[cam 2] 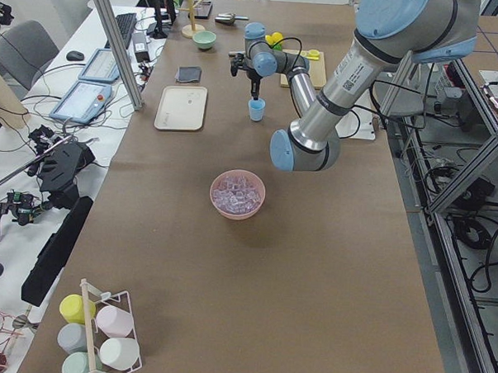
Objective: Mash ice and strawberries in cup
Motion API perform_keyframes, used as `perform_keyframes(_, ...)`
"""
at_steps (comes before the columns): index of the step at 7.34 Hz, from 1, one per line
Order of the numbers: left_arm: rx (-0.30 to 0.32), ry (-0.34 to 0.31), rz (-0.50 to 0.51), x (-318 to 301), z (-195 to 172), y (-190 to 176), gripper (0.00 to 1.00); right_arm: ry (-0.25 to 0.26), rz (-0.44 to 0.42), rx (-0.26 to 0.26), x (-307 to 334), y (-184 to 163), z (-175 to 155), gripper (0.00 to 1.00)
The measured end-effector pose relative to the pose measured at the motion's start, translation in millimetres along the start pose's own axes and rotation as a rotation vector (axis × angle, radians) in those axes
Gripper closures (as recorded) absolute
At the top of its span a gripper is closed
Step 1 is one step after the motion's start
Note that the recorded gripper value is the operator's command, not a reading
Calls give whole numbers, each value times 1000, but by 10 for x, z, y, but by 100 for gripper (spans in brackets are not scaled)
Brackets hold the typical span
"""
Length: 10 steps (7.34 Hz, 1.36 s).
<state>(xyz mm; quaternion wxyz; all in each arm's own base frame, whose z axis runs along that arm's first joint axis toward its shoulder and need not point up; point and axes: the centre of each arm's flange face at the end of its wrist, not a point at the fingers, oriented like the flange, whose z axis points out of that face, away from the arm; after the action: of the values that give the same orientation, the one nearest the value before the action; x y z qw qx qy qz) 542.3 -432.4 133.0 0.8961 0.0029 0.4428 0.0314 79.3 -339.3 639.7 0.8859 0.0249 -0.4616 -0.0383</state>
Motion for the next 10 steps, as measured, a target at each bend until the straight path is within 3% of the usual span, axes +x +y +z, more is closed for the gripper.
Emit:
perform_keyframes(4,18,0,-3,-156,-101,-67,28,0,2,-1,3,8,4,0)
perform_keyframes(6,63,-39,67,-964,-361,-233,29,1,-1,1,-5,-1,-4,0)
perform_keyframes(8,78,-127,105,-1812,-634,-405,28,1,-1,1,-3,6,-1,0)
perform_keyframes(10,56,-194,-6,-2809,-783,-375,28,0,-1,-1,4,14,5,0)
